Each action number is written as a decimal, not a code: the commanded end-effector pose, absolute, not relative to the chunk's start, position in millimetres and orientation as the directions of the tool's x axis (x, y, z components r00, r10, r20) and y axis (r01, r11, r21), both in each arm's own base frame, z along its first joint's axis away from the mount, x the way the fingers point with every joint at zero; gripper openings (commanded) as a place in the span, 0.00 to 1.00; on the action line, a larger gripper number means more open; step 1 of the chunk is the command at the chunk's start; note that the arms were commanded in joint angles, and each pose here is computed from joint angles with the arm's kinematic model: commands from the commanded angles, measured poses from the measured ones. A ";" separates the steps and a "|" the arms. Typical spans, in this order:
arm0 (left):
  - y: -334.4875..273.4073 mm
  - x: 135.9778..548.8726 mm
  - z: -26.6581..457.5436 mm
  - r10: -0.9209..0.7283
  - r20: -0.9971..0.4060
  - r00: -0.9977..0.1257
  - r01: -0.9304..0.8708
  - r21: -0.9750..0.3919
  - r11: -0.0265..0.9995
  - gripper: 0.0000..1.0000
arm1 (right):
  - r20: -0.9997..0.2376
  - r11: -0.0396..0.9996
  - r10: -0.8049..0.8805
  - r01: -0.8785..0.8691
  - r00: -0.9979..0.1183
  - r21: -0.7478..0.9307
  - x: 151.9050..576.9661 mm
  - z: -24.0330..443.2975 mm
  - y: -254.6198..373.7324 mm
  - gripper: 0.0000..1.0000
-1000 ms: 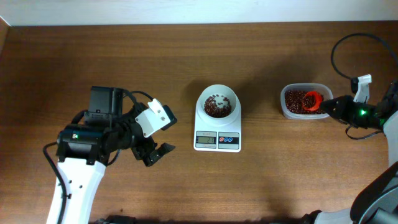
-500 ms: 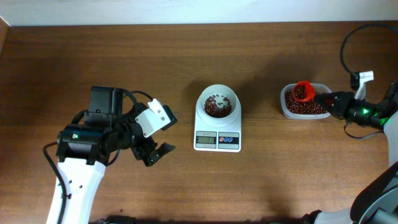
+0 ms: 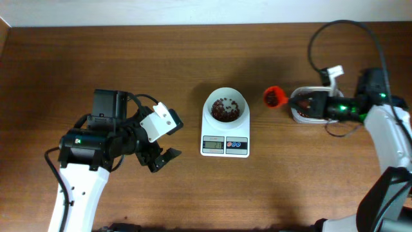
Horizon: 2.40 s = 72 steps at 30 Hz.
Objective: Scoop and weigh 50g on scale
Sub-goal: 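Carry the filled scoop with the right gripper over the scale bowl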
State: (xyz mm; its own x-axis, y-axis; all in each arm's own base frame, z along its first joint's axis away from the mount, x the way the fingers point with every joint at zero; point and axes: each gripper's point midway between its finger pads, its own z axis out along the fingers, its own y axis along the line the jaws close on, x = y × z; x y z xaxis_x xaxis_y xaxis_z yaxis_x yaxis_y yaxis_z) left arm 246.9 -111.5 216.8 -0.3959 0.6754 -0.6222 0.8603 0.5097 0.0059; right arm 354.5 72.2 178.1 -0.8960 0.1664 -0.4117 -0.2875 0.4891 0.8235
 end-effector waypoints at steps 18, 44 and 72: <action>-111.0 250.6 223.2 0.668 -0.633 -0.392 0.856 0.015 0.517 0.99 | -0.564 0.605 -0.094 -0.497 -0.820 0.622 368.0 167.0 175.6 0.04; -110.9 250.6 223.1 0.668 -0.632 -0.392 0.856 0.016 0.517 0.99 | -0.637 0.620 -0.178 -0.588 -0.750 0.519 371.4 163.3 179.7 0.04; -111.0 250.6 223.2 0.668 -0.633 -0.392 0.856 0.015 0.517 0.99 | -0.648 0.585 -0.176 -0.608 -0.741 0.536 368.7 168.5 184.6 0.04</action>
